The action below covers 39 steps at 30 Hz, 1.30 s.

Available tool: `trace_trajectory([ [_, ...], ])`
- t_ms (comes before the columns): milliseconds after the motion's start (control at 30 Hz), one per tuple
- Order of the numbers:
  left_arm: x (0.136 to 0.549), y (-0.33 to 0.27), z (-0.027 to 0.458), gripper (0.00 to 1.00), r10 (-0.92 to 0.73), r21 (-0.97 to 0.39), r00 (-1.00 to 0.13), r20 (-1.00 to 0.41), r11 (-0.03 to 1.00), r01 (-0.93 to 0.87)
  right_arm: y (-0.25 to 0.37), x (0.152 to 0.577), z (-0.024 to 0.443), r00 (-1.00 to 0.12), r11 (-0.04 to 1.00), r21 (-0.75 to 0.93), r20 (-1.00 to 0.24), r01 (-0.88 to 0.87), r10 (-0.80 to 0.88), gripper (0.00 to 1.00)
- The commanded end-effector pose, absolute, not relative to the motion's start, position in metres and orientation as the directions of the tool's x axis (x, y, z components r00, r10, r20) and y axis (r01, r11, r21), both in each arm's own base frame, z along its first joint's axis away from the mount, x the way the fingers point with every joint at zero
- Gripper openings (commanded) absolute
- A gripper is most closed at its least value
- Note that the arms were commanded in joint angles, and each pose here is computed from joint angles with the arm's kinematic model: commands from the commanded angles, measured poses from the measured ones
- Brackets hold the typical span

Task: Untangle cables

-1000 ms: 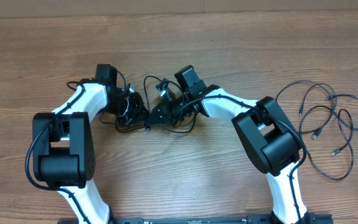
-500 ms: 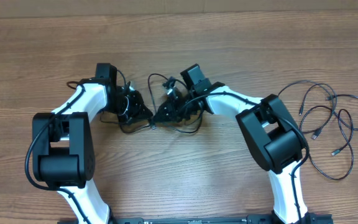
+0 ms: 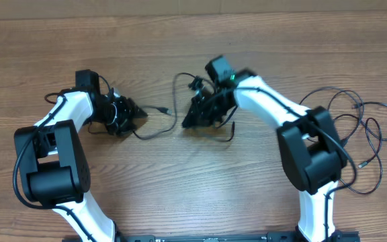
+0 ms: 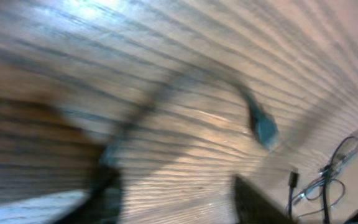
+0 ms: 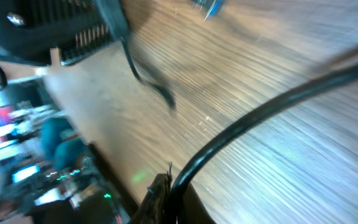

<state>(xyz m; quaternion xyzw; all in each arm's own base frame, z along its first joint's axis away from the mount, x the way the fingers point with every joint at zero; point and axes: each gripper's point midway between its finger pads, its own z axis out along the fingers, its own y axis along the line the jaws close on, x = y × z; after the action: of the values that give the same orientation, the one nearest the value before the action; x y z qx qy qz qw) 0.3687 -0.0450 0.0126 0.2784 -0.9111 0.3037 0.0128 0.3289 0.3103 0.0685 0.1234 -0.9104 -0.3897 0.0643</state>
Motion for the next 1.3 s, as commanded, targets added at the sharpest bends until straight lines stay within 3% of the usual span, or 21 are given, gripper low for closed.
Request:
trace_trajectory([
  [0,0.362,-0.031,-0.001,0.84,-0.518,-0.479,-0.837,0.178,0.697,-0.534,0.269,0.375,0.116,-0.937,0.802,0.484,-0.199,-0.349,-0.288,0.04],
  [33,0.362,-0.029,-0.002,1.0,-0.52,-0.467,-0.836,0.172,0.704,-0.534,0.26,0.379,0.123,-0.934,0.824,0.442,-0.203,-0.355,-0.293,0.04],
  [233,0.361,-0.024,-0.005,1.0,-0.527,-0.438,-0.835,0.158,0.72,-0.538,0.234,0.394,0.159,-0.934,0.879,0.336,-0.233,-0.338,-0.27,0.04],
  [267,0.361,-0.024,-0.005,0.96,-0.527,-0.438,-0.835,0.158,0.72,-0.538,0.235,0.395,0.16,-0.936,0.879,0.341,-0.235,-0.333,-0.263,0.04],
  [333,0.361,-0.021,-0.007,0.55,-0.531,-0.422,-0.834,0.15,0.728,-0.54,0.239,0.395,0.159,-0.937,0.871,0.362,-0.236,-0.331,-0.258,0.2],
  [367,0.361,-0.019,-0.008,0.26,-0.533,-0.412,-0.833,0.146,0.733,-0.541,0.242,0.394,0.159,-0.937,0.864,0.377,-0.236,-0.334,-0.259,0.28],
  [400,0.36,-0.017,-0.009,0.11,-0.536,-0.401,-0.832,0.143,0.737,-0.543,0.245,0.393,0.158,-0.937,0.855,0.396,-0.233,-0.336,-0.261,0.28],
  [433,0.358,-0.017,-0.009,0.04,-0.536,-0.394,-0.831,0.148,0.739,-0.546,0.248,0.392,0.157,-0.937,0.845,0.414,-0.229,-0.338,-0.263,0.29],
  [467,0.356,-0.018,-0.009,0.04,-0.533,-0.39,-0.831,0.156,0.74,-0.548,0.25,0.39,0.157,-0.938,0.838,0.428,-0.223,-0.338,-0.264,0.34],
  [633,0.345,-0.012,-0.016,0.04,-0.522,-0.292,-0.841,0.143,0.79,-0.539,0.261,0.388,0.144,-0.955,0.819,0.491,-0.166,-0.296,-0.246,0.4],
  [800,0.343,-0.029,-0.016,0.04,-0.48,-0.291,-0.865,0.148,0.814,-0.502,0.263,0.385,0.121,-0.963,0.828,0.492,-0.129,-0.269,-0.236,0.61],
  [1267,0.332,-0.092,-0.016,0.04,-0.316,-0.298,-0.937,0.152,0.889,-0.348,0.266,0.371,0.035,-1.0,0.857,0.516,-0.002,-0.009,-0.009,0.8],
])
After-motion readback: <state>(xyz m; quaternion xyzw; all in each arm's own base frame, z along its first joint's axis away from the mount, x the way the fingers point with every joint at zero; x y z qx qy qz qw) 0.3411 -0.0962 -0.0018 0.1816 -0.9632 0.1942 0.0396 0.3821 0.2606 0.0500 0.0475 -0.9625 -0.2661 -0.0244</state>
